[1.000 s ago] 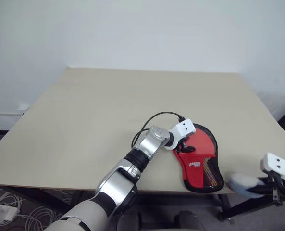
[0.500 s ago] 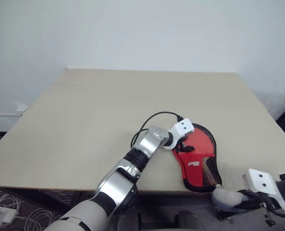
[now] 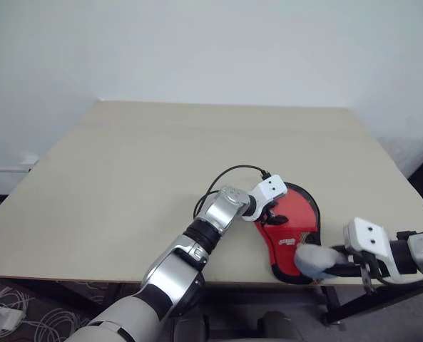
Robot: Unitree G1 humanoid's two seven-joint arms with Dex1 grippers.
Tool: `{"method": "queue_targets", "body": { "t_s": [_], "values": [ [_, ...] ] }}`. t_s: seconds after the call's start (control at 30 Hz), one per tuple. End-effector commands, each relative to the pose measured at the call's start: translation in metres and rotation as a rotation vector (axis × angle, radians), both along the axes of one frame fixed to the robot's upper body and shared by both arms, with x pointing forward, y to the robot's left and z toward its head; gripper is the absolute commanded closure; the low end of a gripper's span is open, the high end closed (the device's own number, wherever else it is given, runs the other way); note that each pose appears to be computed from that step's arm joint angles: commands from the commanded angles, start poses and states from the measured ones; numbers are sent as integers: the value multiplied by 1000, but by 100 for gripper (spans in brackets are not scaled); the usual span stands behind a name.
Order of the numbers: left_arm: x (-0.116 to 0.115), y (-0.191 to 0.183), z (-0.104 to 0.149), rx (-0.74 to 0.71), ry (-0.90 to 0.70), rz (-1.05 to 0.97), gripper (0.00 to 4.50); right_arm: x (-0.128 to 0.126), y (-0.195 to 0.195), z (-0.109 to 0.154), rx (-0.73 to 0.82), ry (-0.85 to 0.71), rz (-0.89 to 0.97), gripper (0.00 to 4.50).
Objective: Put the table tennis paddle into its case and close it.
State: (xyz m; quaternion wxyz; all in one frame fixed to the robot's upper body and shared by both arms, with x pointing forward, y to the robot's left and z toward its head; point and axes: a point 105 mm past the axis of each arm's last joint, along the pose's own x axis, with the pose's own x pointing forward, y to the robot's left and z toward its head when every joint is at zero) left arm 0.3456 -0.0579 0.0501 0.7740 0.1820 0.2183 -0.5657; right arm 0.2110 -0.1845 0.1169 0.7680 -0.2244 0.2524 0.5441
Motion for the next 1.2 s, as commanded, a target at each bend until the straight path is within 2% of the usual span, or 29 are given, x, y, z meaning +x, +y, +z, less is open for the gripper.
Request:
{"method": "queue_targets", "body": {
  "t_s": [0.03,0.17,0.27,0.4,0.57,0.7,0.83,1.03,1.2],
  "values": [
    [2,10,-11,47,23,33,136,21,4,21,112,-62,-99,185],
    [1,10,-9,34,37,35,136,35,2,13,99,-85,-177,44],
    [2,11,-9,36,36,37,136,37,0,10,90,-87,-198,44],
    [2,11,-8,29,34,40,136,46,-3,19,151,-112,-248,44],
    [10,16,-2,13,14,71,136,70,-13,36,221,-231,-371,44],
    [22,17,26,-127,-23,84,136,88,-16,67,421,-288,-462,44],
    [24,21,59,-267,-37,37,136,96,-16,82,527,-323,-486,44],
    [35,67,92,-354,-68,52,136,102,-15,85,609,-285,-479,44],
    [35,128,92,-306,-58,91,136,91,-5,84,626,-235,-397,44]
  ]
}}
